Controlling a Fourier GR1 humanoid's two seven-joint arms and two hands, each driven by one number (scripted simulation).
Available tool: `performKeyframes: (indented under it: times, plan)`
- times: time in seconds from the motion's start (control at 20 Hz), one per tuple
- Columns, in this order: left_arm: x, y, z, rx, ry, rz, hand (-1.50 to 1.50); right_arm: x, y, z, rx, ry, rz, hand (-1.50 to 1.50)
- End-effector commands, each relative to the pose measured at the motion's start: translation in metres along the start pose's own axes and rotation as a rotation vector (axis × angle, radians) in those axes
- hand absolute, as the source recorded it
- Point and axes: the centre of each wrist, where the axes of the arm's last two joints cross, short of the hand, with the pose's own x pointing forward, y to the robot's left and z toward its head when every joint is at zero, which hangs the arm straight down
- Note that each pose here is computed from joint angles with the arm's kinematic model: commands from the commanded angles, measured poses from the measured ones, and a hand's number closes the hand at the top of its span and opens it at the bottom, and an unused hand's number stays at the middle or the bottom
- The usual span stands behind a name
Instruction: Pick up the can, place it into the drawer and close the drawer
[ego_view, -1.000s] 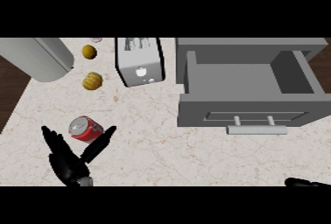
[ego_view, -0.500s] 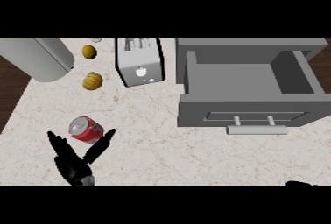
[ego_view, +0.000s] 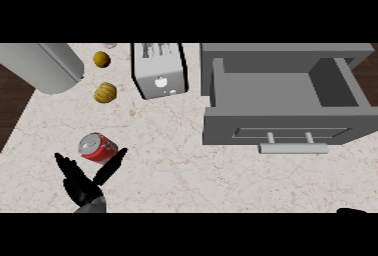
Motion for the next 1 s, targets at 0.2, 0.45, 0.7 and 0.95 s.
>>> performKeyframes:
  times: [0.2, 0.45, 0.7, 0.95]
  plan:
    - [-0.015, -0.002, -0.038, -0.018, -0.018, 0.017, -1.5, -0.006, 0.002, 0.012, 0.002, -0.004, 0.002, -1.5]
    - [-0.008, 0.0, -0.05, -0.138, -0.017, 0.034, -1.5, 0.005, 0.0, -0.001, -0.007, -0.021, 0.005, -1.5]
    - [-0.005, -0.031, -0.036, -0.202, -0.036, 0.076, 1.5, 0.016, 0.003, -0.003, 0.003, -0.019, 0.008, -1.5]
    - [-0.006, -0.016, -0.059, -0.241, -0.054, 0.108, 1.5, 0.006, 0.009, 0.009, -0.019, -0.044, 0.033, -1.5]
